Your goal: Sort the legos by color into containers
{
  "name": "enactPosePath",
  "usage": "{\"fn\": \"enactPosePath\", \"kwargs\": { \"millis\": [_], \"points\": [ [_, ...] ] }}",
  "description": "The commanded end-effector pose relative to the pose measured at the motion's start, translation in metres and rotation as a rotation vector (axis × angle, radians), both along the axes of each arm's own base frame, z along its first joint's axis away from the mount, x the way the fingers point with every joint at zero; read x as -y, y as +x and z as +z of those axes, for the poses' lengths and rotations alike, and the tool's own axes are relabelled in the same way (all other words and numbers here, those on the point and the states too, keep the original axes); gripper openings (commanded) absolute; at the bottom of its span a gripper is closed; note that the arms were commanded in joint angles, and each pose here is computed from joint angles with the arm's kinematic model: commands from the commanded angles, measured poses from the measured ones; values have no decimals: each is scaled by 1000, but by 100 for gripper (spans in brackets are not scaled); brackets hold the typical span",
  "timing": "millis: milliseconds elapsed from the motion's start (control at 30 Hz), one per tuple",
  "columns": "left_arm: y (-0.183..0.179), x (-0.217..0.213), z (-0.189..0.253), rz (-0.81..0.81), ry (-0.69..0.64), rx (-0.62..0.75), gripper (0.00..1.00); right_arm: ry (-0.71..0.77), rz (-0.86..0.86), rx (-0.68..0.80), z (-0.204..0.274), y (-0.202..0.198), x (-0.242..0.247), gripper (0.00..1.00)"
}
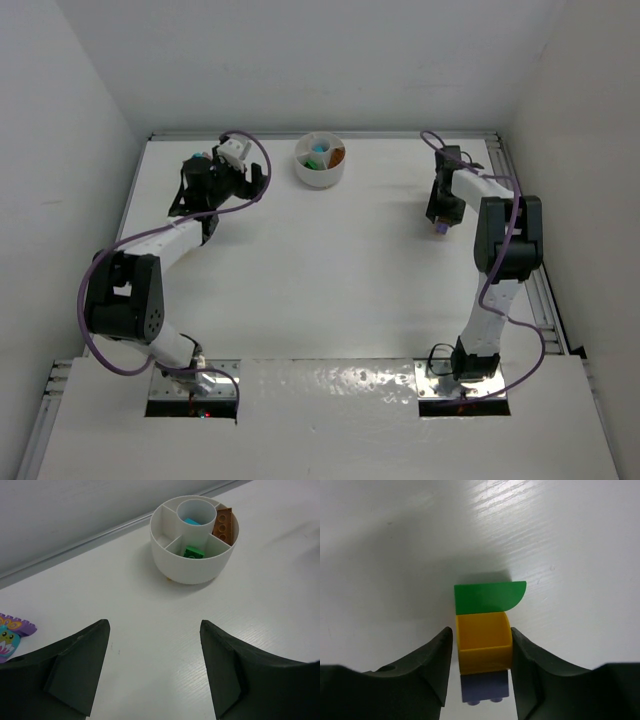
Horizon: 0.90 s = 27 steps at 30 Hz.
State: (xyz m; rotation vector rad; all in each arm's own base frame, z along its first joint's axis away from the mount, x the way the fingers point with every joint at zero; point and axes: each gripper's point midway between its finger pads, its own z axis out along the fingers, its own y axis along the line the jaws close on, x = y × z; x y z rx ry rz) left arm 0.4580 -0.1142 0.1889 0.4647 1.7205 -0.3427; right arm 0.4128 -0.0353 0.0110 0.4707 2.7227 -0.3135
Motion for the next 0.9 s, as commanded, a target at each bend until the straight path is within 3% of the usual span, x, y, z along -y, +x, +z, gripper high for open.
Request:
{"fn": "enactPosePath", "kwargs": {
  "millis": [0,133,167,267,467,667,700,767,867],
  "points": [
    [1,-5,27,8,-17,78,71,13,22,4,-1,-1,-3,44],
    [0,-4,30,0,-16,87,71,-11,50,-13,-2,-3,0,29],
    [0,-4,33,0,-17,94,71,-19,54,-23,-3,-5,2,16],
    [-2,-2,40,-18,-18,119,71,-37,85,-37,-4,-7,5,0],
    [-8,9,51,-106,-63,127,72,93,337,48,27,2,-30,0],
    [-27,35,66,-287,-230,17,81,49,776,226,78,-2,-105,0],
    [-29,40,67,-306,-275,-32,81,103,877,235,74,-15,-137,0],
    [-32,54,59,-350,-300,-129,82,136,987,351,88,-21,-176,0],
    [-36,78,41,-369,-226,-230,83,257,1100,583,124,-19,-231,0]
  ]
}}
